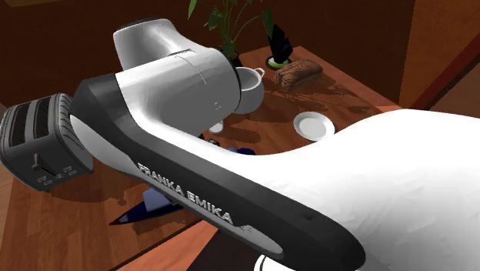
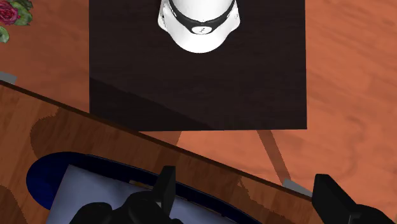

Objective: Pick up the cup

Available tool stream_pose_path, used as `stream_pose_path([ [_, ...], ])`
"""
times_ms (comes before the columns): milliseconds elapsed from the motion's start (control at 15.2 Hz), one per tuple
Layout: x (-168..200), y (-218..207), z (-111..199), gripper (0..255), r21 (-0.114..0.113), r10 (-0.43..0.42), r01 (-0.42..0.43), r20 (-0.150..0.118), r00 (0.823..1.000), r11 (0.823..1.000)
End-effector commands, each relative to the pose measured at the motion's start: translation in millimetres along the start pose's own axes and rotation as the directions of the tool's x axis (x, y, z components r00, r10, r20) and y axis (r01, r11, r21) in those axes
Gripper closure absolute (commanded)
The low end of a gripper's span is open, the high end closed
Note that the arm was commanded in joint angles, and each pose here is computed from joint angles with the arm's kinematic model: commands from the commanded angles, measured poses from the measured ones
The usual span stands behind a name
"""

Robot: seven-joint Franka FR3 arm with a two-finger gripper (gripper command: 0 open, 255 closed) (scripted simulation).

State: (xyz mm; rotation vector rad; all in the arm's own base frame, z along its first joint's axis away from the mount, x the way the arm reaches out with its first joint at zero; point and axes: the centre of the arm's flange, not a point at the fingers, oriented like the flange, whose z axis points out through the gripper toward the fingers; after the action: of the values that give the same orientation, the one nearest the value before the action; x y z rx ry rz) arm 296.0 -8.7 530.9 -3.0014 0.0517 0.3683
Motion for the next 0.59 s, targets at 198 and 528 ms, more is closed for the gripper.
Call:
stream_pose_path([
  [198,23,27,9,0,-0.010,-0.018,0.018,-0.020,1.000,1.000],
  [528,62,72,23,0,-0.026,-0.048,0.046,-0.052,0.997,0.999],
])
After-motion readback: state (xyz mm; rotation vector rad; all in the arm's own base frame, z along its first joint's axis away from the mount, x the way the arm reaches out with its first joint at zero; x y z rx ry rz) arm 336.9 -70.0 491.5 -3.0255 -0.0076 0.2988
